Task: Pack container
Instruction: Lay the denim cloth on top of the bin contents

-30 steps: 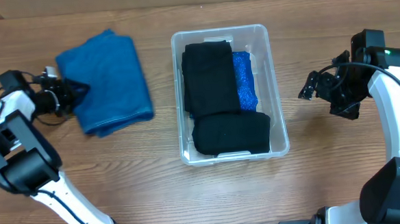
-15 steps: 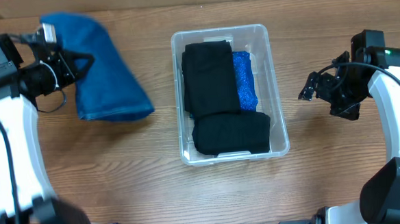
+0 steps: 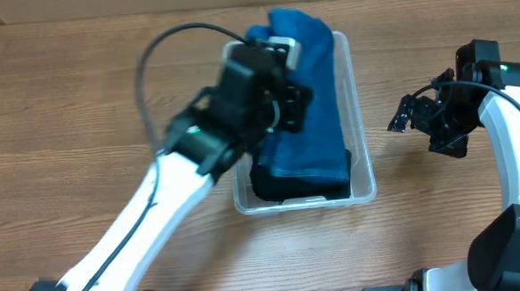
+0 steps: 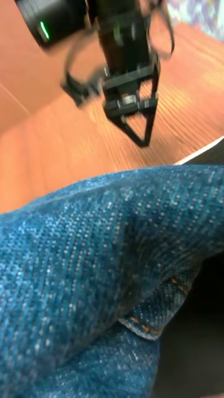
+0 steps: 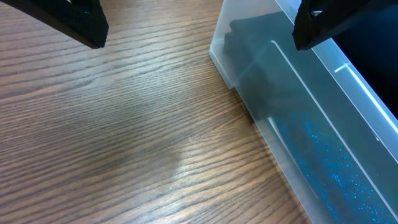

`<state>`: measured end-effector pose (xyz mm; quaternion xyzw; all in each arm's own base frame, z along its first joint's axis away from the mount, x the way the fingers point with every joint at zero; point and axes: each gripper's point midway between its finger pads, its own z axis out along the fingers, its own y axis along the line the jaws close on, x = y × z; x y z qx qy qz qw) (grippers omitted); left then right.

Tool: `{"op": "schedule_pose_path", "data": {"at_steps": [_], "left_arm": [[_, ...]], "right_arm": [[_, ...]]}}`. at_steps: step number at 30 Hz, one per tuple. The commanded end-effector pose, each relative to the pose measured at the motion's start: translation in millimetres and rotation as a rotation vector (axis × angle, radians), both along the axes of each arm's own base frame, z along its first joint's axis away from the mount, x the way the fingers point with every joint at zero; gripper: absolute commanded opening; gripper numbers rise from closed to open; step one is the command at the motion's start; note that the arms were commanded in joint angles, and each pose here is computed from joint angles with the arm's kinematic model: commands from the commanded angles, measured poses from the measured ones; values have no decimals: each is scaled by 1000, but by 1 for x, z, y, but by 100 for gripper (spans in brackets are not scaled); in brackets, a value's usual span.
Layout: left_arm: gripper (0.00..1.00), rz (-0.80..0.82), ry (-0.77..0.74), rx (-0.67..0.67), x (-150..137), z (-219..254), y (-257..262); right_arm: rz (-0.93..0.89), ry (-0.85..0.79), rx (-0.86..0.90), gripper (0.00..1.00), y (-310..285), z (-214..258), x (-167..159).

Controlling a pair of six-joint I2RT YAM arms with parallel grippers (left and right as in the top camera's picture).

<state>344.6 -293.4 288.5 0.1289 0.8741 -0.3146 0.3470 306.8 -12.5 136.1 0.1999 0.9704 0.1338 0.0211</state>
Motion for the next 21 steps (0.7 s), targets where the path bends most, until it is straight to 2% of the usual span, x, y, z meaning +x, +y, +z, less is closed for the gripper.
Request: {"op": "schedule_pose_path", "data": {"at_steps": [1,6,9,13,16,17,18,19,21], "left_arm": [[4,51,-37,-7,23,-2,-13],[4,40,21,18,33,-36,-24],[4,39,11,10,35,-33,-26],[4,-34,-39,-103,33,-9,-47],[4,-16,12,-97,32,-20,-47],[10,-11,44,-71,30,-29,-43],[29,-3,68,-47,27,-37,-40],[40,10,100,-12,25,-47,-35],[56,19,141,80,19,-69,-23]], "right_arm": [[0,-33,-7,100,-2,9,4],[0,-34,-7,100,-2,9,4],[1,-34,-7,100,-2,9,4],[0,-33,-7,100,-2,9,4],[1,-33,-7,100,-2,9,4],[1,-33,-7,100,-2,9,4],[1,-33,-7,100,-2,9,4],[1,-34,-7,100,-2,9,4],[1,-33,-7,100,-2,9,4]]}}
